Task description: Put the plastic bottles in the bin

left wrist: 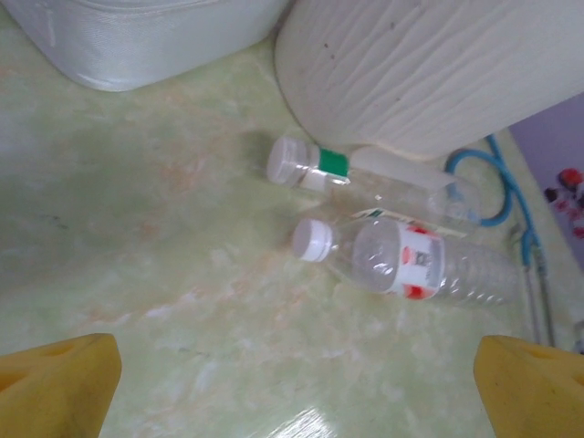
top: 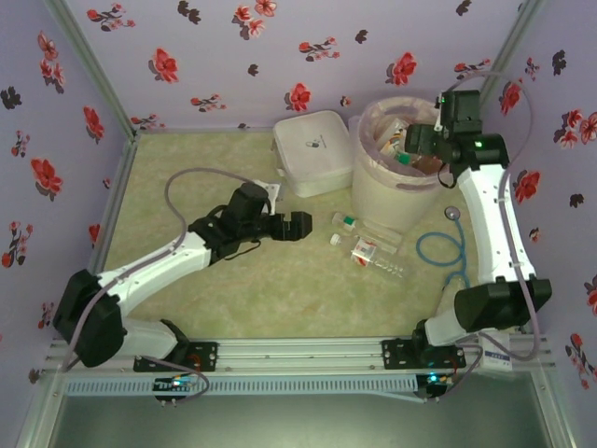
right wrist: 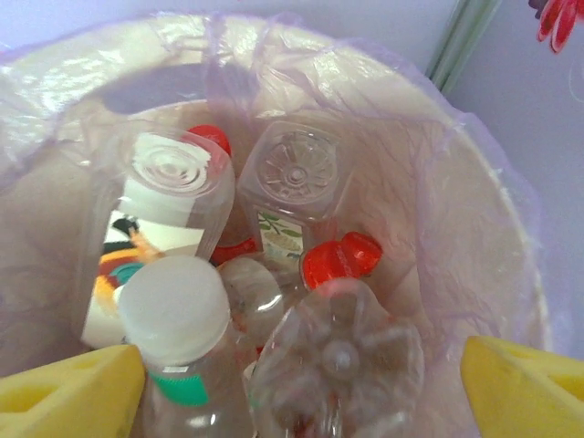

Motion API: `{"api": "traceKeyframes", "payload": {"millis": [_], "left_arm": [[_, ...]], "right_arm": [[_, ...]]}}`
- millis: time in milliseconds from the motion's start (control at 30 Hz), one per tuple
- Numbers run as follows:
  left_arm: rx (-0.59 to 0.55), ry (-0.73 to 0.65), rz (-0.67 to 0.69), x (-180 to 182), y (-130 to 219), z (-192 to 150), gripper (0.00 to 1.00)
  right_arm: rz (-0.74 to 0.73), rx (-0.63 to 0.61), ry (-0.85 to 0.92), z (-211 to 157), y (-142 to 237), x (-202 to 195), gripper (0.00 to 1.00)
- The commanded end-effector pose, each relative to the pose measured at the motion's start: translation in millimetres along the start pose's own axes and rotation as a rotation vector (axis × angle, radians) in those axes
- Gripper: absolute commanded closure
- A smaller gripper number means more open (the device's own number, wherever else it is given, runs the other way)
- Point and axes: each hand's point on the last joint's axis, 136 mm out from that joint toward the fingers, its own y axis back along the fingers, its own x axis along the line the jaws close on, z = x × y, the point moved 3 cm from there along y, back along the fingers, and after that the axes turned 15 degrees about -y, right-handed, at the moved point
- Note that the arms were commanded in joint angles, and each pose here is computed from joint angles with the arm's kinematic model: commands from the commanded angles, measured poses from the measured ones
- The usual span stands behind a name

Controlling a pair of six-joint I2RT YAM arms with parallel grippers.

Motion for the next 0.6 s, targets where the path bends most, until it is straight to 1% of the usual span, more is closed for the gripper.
{"api": "traceKeyframes", "payload": {"millis": [0, 100, 200, 300, 433, 567], "left_arm": [[-0.048, 0.108, -0.126, -22, -14, 29, 0.0], [-0.022, 0.171, -0.132, -23, -32, 29, 0.0], [-0.03, 0.29, -0.149, -22, -52, 28, 0.0], [-0.033, 0.376, -0.157, -23, -69, 27, 0.0], [-0.004, 0.47, -0.121, -24, -85, 23, 0.0], [0.052, 0.569, -0.077, -30, -101, 7, 0.0]], "right_arm": [[0.047, -0.028, -0.011, 4, 32, 2, 0.05], [0.07, -0.061, -0.024, 8, 48, 2, 0.04], [0.092, -0.103, -0.043, 10, 61, 1, 0.04], [0.106, -0.159, -0.063, 13, 77, -2, 0.04], [0.112, -0.217, -0.082, 15, 95, -7, 0.04], [0.114, -0.274, -0.131, 7, 104, -17, 0.04]]}}
